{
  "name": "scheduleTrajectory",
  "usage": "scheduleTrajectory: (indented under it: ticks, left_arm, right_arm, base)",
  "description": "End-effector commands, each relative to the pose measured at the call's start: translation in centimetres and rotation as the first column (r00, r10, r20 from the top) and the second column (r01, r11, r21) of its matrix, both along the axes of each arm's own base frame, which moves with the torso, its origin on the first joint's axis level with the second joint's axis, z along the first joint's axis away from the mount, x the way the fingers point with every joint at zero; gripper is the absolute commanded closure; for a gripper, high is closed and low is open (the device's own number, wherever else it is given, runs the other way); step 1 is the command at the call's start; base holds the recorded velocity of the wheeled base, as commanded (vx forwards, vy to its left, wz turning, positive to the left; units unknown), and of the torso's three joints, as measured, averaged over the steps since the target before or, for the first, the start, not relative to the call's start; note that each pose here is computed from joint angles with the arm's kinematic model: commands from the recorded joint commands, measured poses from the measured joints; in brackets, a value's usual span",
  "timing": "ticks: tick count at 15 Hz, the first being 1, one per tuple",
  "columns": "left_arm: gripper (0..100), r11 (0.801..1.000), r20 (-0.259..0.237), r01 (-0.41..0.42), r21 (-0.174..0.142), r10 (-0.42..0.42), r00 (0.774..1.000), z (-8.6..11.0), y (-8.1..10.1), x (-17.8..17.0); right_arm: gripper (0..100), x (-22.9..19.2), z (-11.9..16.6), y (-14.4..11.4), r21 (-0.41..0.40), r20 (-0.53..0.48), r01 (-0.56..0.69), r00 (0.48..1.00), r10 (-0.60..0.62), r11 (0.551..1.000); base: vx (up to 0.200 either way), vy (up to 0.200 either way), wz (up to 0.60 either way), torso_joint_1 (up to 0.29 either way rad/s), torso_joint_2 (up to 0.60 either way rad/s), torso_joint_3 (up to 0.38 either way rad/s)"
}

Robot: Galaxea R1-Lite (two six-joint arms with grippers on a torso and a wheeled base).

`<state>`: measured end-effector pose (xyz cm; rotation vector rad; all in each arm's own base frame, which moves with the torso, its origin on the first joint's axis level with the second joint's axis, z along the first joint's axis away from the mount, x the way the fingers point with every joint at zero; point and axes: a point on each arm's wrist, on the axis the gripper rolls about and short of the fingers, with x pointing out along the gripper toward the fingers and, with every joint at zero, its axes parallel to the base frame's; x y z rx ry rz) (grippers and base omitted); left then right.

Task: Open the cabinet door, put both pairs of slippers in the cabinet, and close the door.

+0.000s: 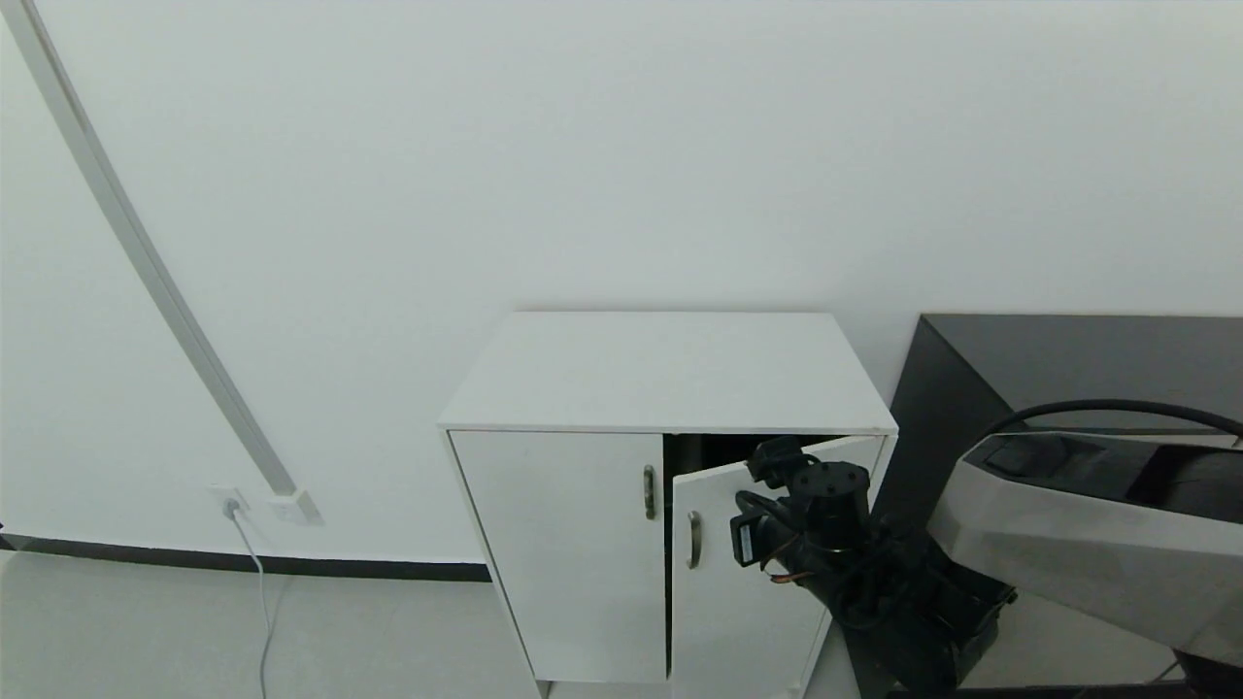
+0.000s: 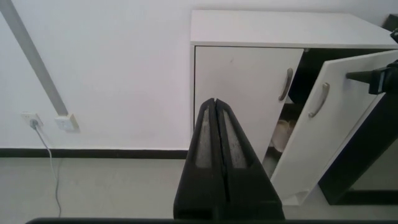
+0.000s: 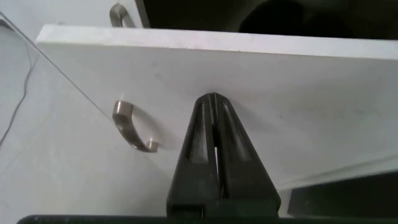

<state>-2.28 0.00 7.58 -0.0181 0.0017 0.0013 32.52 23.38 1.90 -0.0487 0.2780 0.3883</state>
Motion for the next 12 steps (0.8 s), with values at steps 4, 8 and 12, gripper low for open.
scheduleTrajectory:
  ticks: [4,8,12]
  left_arm:
    - [100,1.000,0.000,0.000,0.000,0.000,1.000,0.0,0.0,0.0]
    - [100,1.000,0.000,0.000,0.000,0.000,1.000,0.0,0.0,0.0]
    - [100,1.000,0.000,-0.002,0.000,0.002,1.000,0.0,0.0,0.0]
  right_arm:
    - [100,2.2,-0.7,0.3,0.005,0.012,0.023,1.000,-0.023,1.000]
    - [100,3.4,-0.1,0.4,0.015,0.025,0.038,0.999,-0.039,0.999]
    - [100,4.0,0.3,0.6,0.012,0.024,0.043,0.999,-0.043,0.999]
  base:
    - [0.000,0.000,0.00,0.000,0.00,0.000]
    - [0.000,0.000,0.00,0.000,0.00,0.000]
    - [0.000,0.000,0.00,0.000,0.00,0.000]
